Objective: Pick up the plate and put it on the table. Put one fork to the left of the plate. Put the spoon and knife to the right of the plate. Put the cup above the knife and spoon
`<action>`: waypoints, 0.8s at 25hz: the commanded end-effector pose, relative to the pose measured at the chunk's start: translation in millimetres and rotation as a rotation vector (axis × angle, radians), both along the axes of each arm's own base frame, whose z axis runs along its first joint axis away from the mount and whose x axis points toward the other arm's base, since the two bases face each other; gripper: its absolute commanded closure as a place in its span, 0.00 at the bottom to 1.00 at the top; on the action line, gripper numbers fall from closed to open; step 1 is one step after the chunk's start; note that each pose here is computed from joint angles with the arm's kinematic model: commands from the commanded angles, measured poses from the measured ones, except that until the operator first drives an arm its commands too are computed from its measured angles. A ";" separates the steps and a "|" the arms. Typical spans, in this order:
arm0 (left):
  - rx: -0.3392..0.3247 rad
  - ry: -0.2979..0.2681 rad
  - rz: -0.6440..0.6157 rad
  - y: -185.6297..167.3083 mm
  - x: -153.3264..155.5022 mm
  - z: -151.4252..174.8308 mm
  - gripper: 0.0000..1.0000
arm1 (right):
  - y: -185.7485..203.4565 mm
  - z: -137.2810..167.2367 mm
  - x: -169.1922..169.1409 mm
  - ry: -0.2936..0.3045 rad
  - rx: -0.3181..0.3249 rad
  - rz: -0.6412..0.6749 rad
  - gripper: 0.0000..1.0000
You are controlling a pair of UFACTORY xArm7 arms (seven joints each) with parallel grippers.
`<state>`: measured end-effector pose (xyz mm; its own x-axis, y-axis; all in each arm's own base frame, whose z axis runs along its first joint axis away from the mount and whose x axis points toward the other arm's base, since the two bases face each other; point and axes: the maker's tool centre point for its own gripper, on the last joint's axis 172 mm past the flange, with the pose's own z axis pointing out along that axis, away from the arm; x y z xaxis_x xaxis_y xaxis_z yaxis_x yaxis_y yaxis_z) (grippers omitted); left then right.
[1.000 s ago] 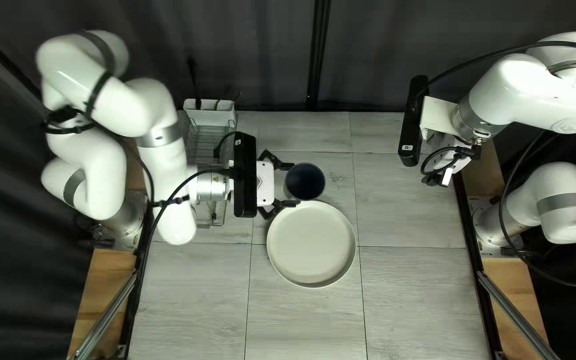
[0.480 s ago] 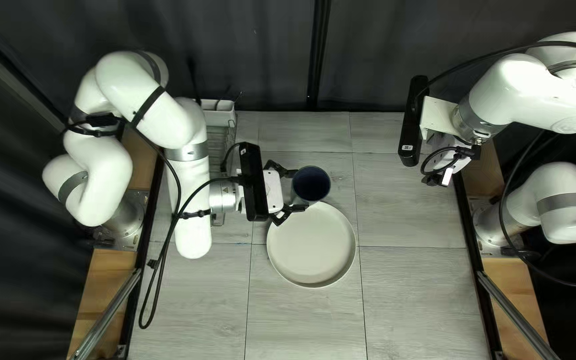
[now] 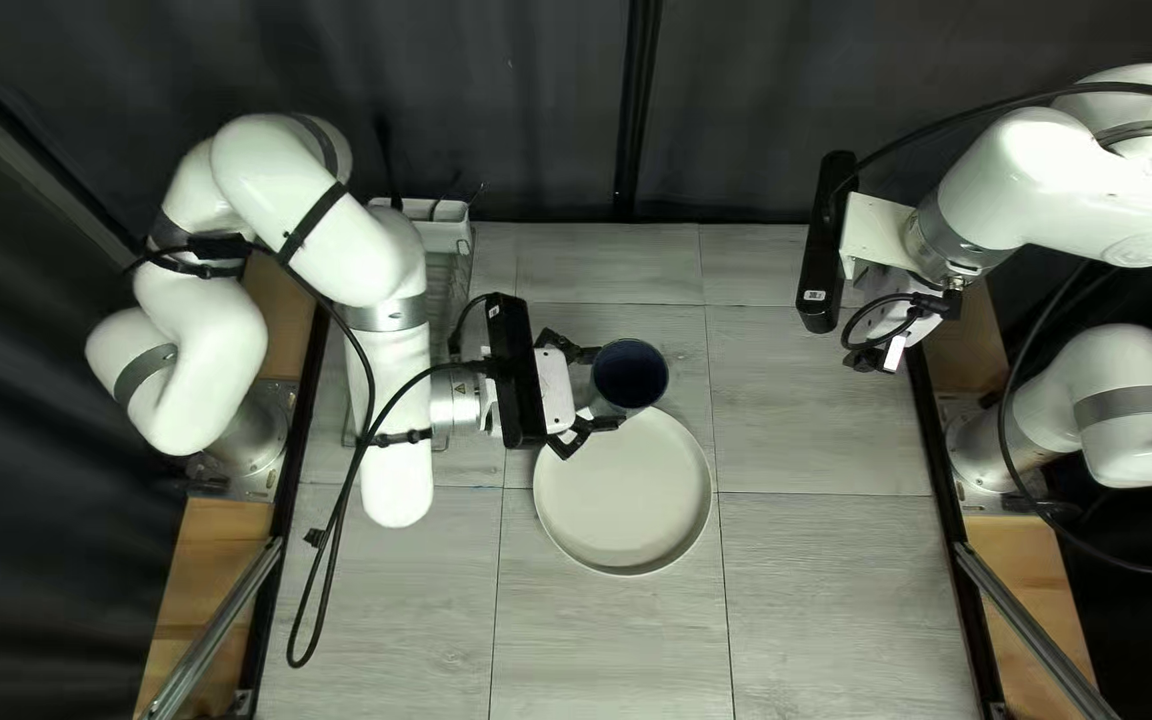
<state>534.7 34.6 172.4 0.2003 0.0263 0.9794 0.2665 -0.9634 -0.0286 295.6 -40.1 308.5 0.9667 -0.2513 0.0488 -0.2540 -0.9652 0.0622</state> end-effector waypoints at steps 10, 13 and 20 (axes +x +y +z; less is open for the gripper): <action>0.004 -0.009 -0.021 -37.7 25.3 12.4 1.00 | 0.0 0.0 0.0 0.000 0.000 0.000 0.00; 0.004 -0.013 -0.075 -73.1 26.1 8.9 1.00 | 0.0 0.0 0.0 0.000 0.000 0.000 0.00; -0.013 -0.005 -0.171 -104.2 21.5 -14.1 1.00 | 0.0 0.0 0.0 0.000 0.000 0.000 0.00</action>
<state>558.4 -63.5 169.2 0.1906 -0.0005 0.9817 0.1227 -0.9921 -0.0244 295.6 -40.1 308.5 0.9667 -0.2513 0.0488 -0.2540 -0.9652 0.0622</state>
